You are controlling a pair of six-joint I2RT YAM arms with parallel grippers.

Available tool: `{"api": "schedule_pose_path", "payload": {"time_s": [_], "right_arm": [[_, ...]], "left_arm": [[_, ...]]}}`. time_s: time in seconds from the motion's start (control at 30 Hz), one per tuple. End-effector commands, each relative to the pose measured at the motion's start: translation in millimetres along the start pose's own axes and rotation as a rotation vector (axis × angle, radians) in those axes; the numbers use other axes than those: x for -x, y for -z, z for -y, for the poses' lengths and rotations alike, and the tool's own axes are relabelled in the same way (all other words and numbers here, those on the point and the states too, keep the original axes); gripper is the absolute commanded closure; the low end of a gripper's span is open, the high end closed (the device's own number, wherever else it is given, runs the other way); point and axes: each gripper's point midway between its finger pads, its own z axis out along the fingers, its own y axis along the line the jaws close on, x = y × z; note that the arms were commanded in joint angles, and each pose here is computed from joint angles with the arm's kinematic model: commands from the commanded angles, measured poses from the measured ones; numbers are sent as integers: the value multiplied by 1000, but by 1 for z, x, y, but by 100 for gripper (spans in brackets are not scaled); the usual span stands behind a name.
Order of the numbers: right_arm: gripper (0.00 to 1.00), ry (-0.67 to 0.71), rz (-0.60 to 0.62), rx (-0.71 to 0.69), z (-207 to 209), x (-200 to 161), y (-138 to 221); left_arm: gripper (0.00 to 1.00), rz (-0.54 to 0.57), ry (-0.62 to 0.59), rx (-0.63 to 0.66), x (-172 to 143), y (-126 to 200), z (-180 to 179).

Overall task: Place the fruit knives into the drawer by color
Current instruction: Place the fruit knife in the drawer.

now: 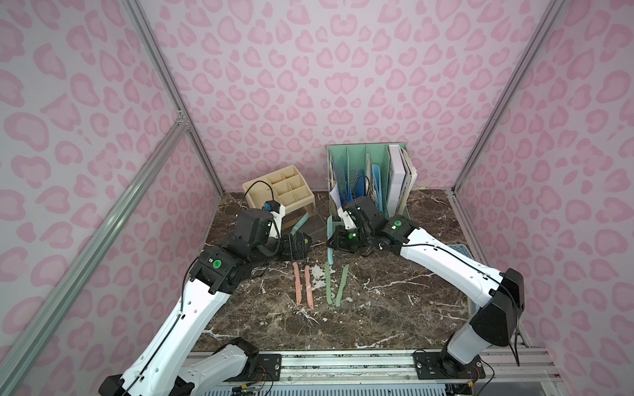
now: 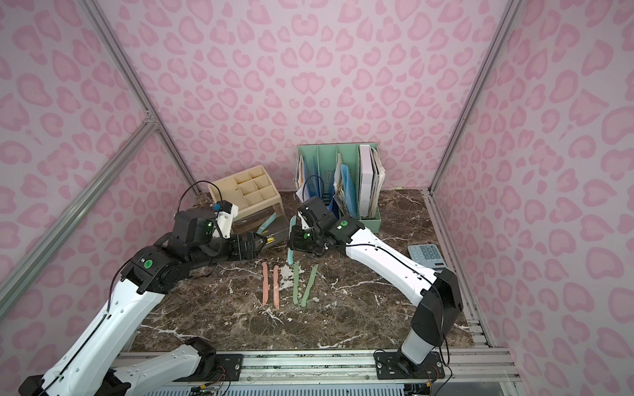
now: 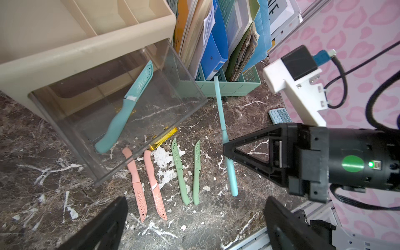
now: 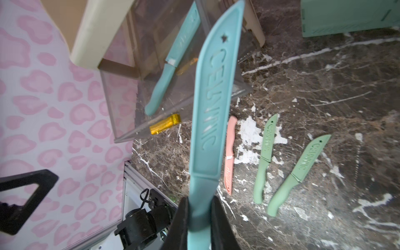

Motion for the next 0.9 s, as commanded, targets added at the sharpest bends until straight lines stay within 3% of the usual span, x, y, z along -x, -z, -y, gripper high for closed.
{"api": "schedule_pose_path", "payload": {"time_s": [0.0,0.5,0.87], "right_arm": [[99,-66,-3,97,-23,8,3],[100,-295,-34,204,-62,37,-6],[100,-461,-96,174,-86,22,-15]], "left_arm": [[1,-17,-4,1,2,4,-3],[1,-8,30,-17,25,11,-4],[1,1,26,-21,44,15,-5]]}}
